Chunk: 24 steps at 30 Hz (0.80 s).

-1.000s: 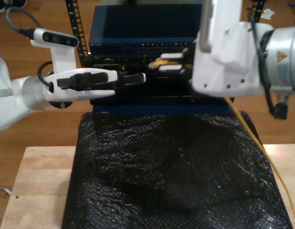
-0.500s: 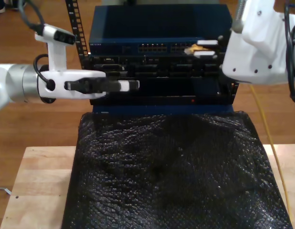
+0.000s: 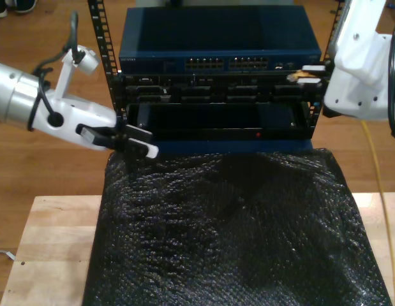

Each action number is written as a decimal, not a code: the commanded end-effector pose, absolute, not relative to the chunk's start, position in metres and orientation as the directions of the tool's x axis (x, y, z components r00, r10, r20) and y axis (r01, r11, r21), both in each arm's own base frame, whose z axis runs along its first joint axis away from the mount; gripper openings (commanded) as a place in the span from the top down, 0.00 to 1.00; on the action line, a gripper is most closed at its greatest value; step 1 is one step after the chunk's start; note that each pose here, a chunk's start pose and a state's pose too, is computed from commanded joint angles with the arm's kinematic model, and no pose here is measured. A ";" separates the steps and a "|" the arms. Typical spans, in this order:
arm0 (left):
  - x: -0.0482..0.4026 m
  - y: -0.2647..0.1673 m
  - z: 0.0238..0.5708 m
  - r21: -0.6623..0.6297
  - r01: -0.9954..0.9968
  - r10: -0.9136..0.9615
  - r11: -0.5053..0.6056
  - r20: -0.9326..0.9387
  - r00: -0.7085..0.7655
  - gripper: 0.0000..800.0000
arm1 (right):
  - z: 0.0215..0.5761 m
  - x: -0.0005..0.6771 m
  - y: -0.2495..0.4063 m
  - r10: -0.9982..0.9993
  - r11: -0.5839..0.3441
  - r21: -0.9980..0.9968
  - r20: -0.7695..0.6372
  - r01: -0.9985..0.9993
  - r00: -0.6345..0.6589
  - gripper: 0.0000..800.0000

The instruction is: Grab the cable and plug it in

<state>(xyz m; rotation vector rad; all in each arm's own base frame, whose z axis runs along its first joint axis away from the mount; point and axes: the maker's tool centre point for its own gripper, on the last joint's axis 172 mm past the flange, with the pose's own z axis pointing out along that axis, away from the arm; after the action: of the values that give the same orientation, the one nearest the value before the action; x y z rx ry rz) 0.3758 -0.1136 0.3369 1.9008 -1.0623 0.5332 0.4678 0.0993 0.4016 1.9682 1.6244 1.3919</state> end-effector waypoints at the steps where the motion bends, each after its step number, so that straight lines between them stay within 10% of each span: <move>1: 0.376 -0.108 0.336 0.473 -0.839 -0.478 -0.267 0.691 0.542 0.00 | 0.398 0.470 0.097 0.861 -0.357 0.687 0.505 0.633 -0.063 1.00; 13: 0.341 -0.008 0.312 0.253 -0.931 -0.747 -0.264 0.556 0.363 0.00 | 0.374 0.491 0.075 0.921 -0.296 0.753 0.389 0.588 -0.034 1.00; 24: 0.265 0.085 0.288 0.200 -0.979 -0.884 -0.028 0.452 0.117 0.00 | 0.357 0.499 0.073 0.928 -0.290 0.749 0.372 0.596 -0.016 1.00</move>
<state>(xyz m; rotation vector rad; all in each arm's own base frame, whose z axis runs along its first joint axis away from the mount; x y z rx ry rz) 0.2646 0.0849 0.2879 1.9476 -1.8021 0.2785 0.4994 0.0731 0.3572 1.8960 1.5859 1.2224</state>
